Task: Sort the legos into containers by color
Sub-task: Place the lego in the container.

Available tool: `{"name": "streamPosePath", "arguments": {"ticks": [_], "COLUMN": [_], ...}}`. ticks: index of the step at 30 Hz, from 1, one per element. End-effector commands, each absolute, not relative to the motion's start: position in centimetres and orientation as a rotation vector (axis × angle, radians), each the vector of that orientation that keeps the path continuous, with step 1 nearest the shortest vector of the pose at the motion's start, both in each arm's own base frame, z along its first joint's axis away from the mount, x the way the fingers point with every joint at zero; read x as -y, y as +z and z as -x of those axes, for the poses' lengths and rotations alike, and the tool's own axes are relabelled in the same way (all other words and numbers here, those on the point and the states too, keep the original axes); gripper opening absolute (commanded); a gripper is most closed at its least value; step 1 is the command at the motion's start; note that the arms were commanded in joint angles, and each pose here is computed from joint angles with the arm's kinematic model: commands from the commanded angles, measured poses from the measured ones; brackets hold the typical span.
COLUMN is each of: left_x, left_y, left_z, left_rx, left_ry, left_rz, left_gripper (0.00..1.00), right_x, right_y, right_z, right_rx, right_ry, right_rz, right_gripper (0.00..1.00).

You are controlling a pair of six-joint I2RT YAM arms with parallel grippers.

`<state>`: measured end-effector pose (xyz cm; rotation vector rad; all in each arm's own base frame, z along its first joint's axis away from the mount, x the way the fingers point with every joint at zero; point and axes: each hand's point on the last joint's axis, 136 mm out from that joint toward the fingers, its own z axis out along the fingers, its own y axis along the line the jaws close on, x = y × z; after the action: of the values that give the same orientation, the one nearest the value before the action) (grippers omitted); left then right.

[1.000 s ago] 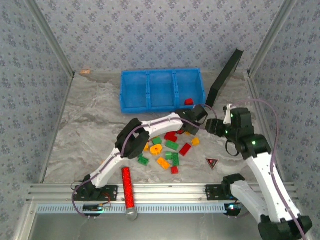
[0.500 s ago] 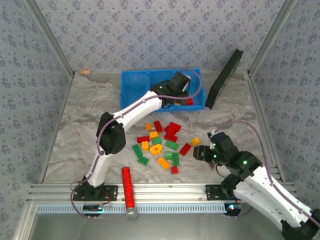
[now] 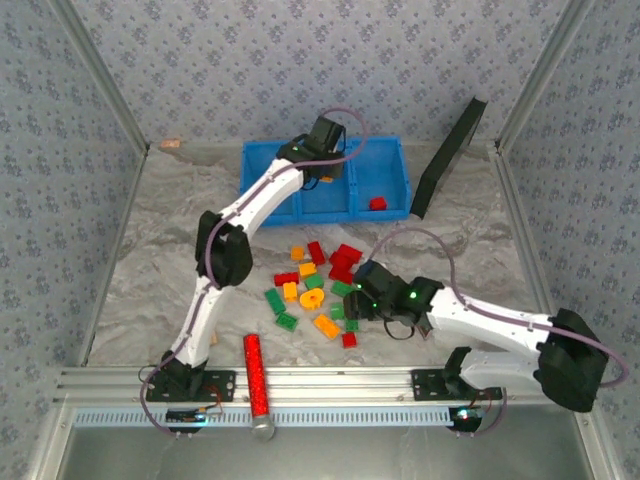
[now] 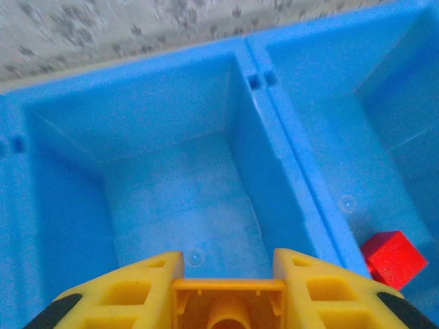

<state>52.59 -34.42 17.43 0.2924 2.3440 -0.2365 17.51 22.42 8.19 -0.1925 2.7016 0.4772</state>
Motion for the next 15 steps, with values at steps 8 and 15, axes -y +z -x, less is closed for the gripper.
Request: {"name": "streamPosePath", "arguments": {"ticks": [8, 15], "left_x": [34.4, 34.0], "left_y": [8.7, 5.8], "left_z": [-51.9, -51.3], "left_rx": [-2.552, -2.609], "left_ry": [-0.224, -0.218], "left_rz": [-0.278, -0.265], "left_gripper": [0.21, 0.21], "right_x": [-24.7, -24.2], "right_y": [7.6, 6.1], "right_z": [-18.2, -16.8], "right_rx": [-2.723, -2.78], "right_ry": [0.439, 0.332], "right_rz": [0.228, 0.295], "right_gripper": [0.63, 0.63]}}
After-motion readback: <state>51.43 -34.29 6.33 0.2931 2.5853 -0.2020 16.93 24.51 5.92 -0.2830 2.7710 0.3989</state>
